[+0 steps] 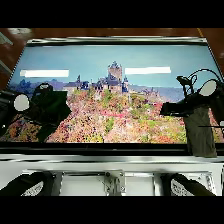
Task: Fold the shirts.
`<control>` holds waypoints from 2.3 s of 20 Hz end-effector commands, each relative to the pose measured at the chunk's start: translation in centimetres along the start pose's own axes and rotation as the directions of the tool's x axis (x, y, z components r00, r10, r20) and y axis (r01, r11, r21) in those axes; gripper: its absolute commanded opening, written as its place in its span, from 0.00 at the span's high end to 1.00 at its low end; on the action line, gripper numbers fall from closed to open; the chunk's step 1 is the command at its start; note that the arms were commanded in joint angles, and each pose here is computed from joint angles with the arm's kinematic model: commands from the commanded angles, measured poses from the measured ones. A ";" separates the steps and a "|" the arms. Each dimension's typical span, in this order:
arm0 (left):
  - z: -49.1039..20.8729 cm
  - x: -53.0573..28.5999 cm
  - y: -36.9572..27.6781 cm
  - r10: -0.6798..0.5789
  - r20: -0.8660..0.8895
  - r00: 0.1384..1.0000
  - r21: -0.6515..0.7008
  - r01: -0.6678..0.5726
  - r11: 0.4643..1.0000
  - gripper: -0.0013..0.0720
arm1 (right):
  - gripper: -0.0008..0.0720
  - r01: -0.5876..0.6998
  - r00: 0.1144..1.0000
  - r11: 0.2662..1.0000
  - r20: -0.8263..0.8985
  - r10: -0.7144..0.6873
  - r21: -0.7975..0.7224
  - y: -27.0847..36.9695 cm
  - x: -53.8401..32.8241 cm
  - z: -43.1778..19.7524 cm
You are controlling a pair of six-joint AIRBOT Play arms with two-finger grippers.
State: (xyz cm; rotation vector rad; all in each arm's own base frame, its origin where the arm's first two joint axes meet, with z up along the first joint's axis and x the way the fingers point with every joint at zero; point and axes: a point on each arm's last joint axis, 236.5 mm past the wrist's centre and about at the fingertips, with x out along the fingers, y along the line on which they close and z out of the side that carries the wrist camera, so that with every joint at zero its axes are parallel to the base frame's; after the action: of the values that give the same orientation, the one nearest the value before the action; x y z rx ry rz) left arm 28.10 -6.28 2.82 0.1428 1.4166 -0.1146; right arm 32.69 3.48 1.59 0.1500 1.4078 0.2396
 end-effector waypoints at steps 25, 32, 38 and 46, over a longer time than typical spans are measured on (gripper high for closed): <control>11.3 12.0 10.9 0.007 0.158 0.987 -0.438 0.064 0.897 0.93 | 0.06 -0.029 0.997 0.999 0.069 0.027 0.027 0.7 -0.1 1.6; 13.8 -5.2 -8.1 -0.337 0.455 0.824 0.057 0.351 0.935 0.93 | 0.06 -0.030 0.999 1.000 -0.012 0.030 0.009 0.8 -0.2 -0.4; 6.9 -4.8 -27.4 -0.591 0.262 0.763 0.364 0.490 0.792 0.93 | 0.06 -0.045 0.968 0.995 -0.249 0.022 -0.088 1.3 -2.9 -7.3; 6.9 -1.8 -36.1 -0.687 0.281 0.670 0.333 0.603 0.725 0.41 | 0.06 0.085 0.970 0.992 -0.219 -0.105 -0.097 -1.1 -4.4 -7.8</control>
State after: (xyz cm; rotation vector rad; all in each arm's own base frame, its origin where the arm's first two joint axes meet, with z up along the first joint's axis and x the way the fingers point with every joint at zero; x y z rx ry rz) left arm 28.13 -41.70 4.63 -0.1699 1.0149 -0.8602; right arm 24.63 1.95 4.25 0.0085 1.6161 0.2847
